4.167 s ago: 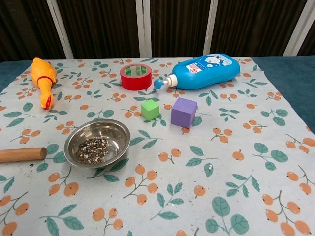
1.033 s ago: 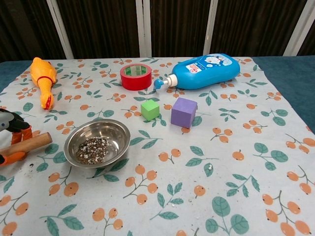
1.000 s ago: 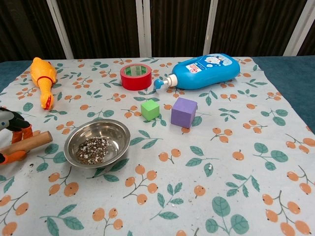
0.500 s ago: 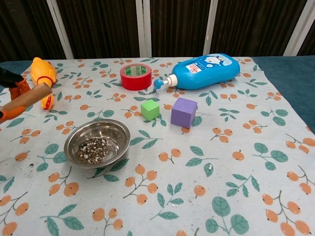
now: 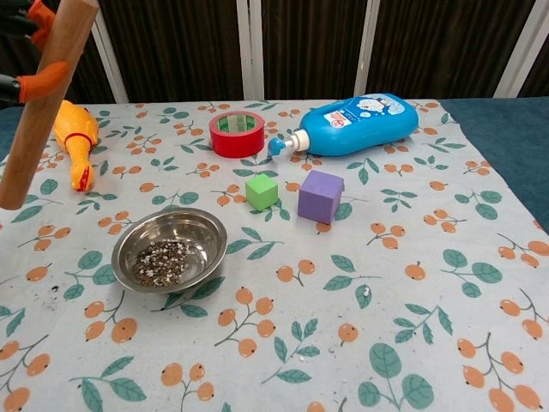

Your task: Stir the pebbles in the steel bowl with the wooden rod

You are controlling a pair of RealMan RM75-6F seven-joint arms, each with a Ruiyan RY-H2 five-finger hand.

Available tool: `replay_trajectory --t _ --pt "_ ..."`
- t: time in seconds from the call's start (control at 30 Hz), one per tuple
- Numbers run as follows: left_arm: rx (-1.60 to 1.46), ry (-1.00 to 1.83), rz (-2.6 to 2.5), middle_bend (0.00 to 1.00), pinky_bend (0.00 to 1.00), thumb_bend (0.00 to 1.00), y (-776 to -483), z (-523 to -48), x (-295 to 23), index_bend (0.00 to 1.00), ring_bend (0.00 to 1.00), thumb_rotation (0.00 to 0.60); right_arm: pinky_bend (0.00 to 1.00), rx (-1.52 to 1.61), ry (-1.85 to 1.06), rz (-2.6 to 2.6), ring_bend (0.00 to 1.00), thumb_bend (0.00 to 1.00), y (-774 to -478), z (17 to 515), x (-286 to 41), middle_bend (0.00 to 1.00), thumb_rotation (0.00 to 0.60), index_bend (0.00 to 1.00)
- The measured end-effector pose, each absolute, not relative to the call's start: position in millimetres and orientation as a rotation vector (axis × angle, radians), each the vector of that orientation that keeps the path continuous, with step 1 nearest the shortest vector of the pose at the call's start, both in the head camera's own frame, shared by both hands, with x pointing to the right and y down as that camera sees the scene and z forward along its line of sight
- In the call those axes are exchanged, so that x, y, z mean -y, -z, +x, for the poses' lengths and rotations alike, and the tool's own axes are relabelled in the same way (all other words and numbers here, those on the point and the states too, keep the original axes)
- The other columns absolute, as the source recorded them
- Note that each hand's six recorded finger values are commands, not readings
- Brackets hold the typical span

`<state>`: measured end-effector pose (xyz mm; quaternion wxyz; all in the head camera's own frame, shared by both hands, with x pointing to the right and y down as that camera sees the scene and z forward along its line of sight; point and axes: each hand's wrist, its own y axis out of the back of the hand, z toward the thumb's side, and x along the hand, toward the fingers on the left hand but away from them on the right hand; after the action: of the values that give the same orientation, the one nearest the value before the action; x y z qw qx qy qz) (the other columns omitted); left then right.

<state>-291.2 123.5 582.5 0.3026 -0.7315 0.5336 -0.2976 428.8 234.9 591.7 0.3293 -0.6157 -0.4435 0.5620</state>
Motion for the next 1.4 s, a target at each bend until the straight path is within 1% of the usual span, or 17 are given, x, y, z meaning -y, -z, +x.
replay_trajectory --t 0.3,0.5,0.7,1.4 --pt "-1.567 0.440 -2.068 0.67 0.00 0.99 -589.6 -266.8 -129.3 0.59 0.17 0.600 0.00 1.164 -1.473 -1.614 0.00 0.35 -592.5 429.3 -234.3 0.00 0.600 0.00" --pt "-1.610 0.290 -2.144 0.67 0.00 0.99 -598.2 -252.6 -141.5 0.59 0.17 0.600 0.00 1.165 -1.476 -1.617 0.00 0.35 -593.2 429.0 -234.1 0.00 0.600 0.00" --pt "-1.621 0.238 -2.183 0.67 0.00 0.99 -605.2 -244.7 -149.4 0.59 0.17 0.600 0.00 1.166 -1.478 -1.622 0.00 0.35 -593.5 428.6 -234.1 0.00 0.600 0.00" --pt "-1.627 0.182 -2.299 0.67 0.00 0.98 -636.0 -218.8 -157.5 0.59 0.17 0.600 0.00 1.188 -1.491 -1.634 0.00 0.35 -594.5 430.7 -233.5 0.00 0.600 0.00"
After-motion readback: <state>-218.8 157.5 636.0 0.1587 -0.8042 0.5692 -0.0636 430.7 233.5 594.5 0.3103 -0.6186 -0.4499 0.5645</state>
